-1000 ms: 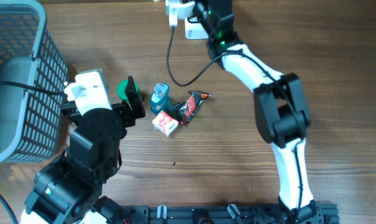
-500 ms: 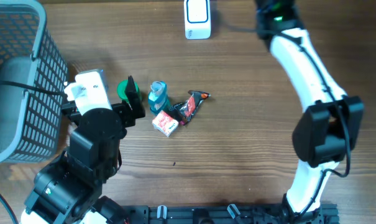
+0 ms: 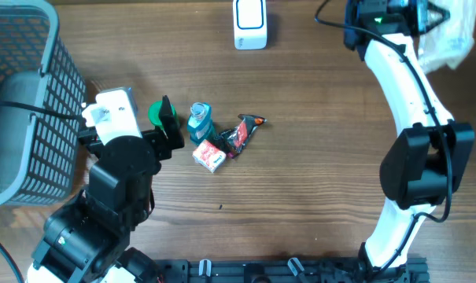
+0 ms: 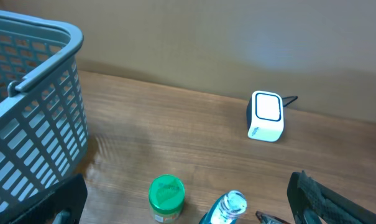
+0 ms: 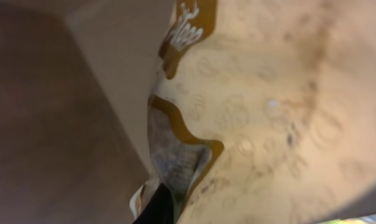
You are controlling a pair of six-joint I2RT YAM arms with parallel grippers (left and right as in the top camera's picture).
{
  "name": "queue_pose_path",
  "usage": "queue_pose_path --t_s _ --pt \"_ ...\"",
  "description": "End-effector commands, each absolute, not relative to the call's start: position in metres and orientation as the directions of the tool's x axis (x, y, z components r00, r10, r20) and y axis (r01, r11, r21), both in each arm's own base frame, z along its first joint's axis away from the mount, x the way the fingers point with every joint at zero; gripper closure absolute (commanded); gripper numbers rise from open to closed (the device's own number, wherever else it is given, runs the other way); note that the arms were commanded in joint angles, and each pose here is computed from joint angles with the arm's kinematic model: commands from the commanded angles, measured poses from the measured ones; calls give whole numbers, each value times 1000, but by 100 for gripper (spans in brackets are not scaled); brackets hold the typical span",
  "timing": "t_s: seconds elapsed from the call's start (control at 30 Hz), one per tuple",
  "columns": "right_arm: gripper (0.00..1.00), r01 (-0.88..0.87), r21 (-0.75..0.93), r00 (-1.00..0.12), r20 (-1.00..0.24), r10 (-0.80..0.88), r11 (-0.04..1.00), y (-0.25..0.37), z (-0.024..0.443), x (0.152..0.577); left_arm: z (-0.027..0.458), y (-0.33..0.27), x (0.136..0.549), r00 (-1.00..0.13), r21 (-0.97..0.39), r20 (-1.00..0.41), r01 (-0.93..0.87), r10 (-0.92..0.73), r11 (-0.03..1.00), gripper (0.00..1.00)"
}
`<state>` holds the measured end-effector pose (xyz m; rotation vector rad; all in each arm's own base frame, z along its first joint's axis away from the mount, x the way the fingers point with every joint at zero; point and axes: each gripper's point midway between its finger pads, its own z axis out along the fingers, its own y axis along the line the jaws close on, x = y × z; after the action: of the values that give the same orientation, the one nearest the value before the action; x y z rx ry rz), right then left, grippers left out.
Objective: Scan the item barcode
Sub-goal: 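Carry the bag right and drop it on the table's right edge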
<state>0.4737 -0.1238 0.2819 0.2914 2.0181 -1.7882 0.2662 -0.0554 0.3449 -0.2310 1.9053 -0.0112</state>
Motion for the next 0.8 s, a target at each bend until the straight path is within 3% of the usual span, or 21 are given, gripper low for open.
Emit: queue_pose_path --t_s 0.0,0.1,0.23,0.3,0.43,0.47,0.5,0.53,0.57,0.77 --pt "95 490 -819 -858 -513 1 296 -158 237 452 350 -51 266 -306 -115 -938 -173 -165 978 0" --pt "95 585 -677 -809 -526 262 447 -183 185 418 350 -51 266 -306 -115 -938 -173 -165 978 0" --pt "95 689 -483 -724 -425 544 540 -203 140 385 350 -51 266 -306 -115 -938 -173 -165 978 0" --pt "96 756 -403 -650 -367 666 516 -211 125 367 350 -51 266 -306 -115 -938 -173 -165 978 0" --pt "94 820 -425 -530 -310 789 384 -239 96 318 350 -51 266 -306 -115 -938 -173 -165 978 0" --pt "71 819 -436 -521 -291 802 374 -243 87 308 350 -51 266 -306 -115 -938 -173 -164 978 0" --pt "33 815 -448 -515 -274 812 366 -245 80 299 350 -51 266 -306 -115 -938 -173 -164 978 0" --pt "21 807 -460 -519 -257 815 369 -247 71 292 350 -51 266 -306 -115 -938 -173 -165 978 0" --pt "0 794 -477 -530 -242 813 377 -250 59 282 350 -51 266 -306 -115 -938 -173 -164 978 0" --pt "0 810 -444 -529 -271 804 383 -261 65 286 350 -51 266 -306 -115 -938 -173 -165 978 0"
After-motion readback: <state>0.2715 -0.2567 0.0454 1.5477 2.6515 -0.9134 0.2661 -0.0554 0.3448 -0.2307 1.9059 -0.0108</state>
